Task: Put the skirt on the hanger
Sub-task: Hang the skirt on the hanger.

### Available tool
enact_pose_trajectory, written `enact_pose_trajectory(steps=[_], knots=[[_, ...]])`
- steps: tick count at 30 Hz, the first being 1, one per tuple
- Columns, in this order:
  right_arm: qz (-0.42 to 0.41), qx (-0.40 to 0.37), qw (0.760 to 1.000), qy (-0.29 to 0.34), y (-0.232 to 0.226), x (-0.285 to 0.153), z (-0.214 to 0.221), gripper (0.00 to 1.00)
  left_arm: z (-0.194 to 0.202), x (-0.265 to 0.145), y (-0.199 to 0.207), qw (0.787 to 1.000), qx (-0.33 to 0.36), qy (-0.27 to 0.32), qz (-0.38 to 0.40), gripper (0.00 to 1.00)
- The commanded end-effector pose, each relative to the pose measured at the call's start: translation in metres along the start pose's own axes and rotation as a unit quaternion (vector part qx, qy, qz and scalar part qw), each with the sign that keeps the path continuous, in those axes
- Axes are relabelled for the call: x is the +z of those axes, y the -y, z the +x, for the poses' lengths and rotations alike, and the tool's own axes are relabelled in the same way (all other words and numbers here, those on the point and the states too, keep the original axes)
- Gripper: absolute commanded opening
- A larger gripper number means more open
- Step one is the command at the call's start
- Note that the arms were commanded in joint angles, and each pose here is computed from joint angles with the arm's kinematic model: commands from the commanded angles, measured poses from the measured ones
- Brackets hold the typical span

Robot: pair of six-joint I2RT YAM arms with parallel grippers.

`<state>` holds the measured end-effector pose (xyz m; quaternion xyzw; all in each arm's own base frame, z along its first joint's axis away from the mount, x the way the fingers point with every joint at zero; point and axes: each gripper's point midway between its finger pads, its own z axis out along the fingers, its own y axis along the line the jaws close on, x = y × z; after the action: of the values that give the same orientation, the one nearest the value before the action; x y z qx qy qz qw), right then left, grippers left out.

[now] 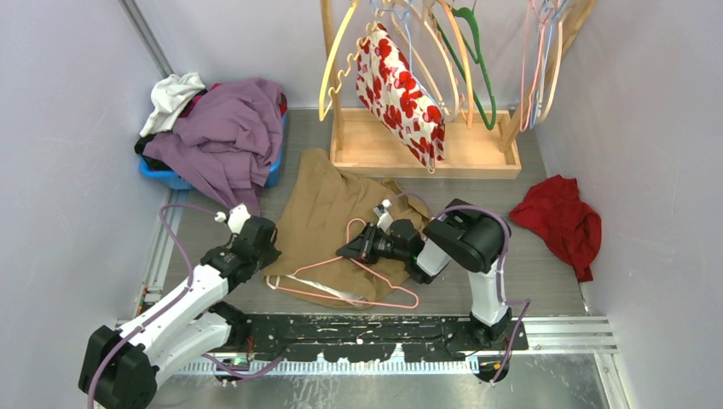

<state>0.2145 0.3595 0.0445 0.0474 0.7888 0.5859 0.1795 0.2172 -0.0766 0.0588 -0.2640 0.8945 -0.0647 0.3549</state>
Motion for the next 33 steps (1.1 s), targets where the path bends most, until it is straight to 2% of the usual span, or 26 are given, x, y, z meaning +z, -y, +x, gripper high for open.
enact_pose_trajectory(steps=[1, 20, 33], knots=[[-0.085, -0.033, 0.996, 0.013, -0.035, 0.005, -0.008, 0.02, -0.006, 0.000, 0.000, 1.000, 0.002, 0.008, 0.001, 0.02], [-0.133, -0.023, 0.989, -0.057, -0.056, 0.029, 0.005, 0.01, -0.014, -0.013, 0.006, 1.000, -0.003, 0.012, 0.024, 0.02], [-0.164, -0.018, 0.984, -0.067, -0.081, 0.045, 0.005, 0.01, -0.028, -0.033, 0.012, 0.999, -0.007, 0.026, 0.046, 0.02]])
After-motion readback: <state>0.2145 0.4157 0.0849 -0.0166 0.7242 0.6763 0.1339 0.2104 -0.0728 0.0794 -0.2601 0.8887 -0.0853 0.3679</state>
